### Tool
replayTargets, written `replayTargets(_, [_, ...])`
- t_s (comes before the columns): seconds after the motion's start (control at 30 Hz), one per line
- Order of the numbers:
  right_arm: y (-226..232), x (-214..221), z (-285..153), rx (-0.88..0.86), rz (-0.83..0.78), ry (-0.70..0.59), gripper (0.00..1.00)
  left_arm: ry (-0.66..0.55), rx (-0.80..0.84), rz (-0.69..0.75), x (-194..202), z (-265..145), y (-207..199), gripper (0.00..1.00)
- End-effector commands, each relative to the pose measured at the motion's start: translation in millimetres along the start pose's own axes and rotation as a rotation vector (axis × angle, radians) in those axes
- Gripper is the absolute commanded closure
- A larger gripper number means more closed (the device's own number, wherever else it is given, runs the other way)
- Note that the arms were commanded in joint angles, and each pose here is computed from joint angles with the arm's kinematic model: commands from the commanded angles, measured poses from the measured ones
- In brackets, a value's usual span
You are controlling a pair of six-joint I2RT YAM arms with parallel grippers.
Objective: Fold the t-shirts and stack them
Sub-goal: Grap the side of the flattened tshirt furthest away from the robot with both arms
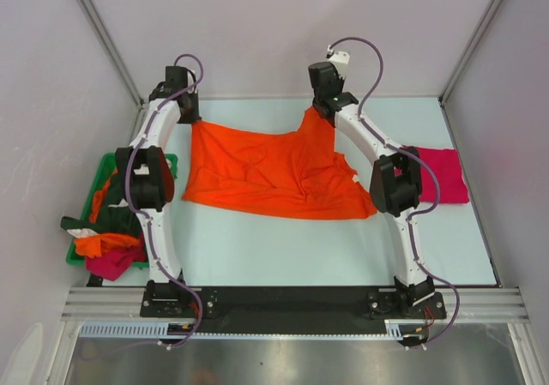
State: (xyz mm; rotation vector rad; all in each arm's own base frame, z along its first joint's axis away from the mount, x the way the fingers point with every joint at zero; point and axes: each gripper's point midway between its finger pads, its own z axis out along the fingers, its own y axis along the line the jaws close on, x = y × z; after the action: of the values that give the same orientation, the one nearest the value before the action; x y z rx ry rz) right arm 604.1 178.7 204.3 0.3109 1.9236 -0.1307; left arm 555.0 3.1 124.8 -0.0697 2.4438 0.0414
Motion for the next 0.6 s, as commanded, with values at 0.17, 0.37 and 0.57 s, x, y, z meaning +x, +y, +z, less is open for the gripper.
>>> replayTargets(0.17, [15, -58, -1, -0.056, 0.063, -0.133, 1.00, -0.057, -0.072, -0.056, -20, -7, 38, 1.00])
replayTargets(0.37, [23, -84, -9, -0.089, 0.079, -0.198, 1.00, -0.059, -0.079, -0.059, -21, -10, 43, 1.00])
replayTargets(0.57, [19, -85, -9, -0.078, 0.071, -0.200, 1.00, -0.051, -0.091, -0.071, -17, -8, 47, 1.00])
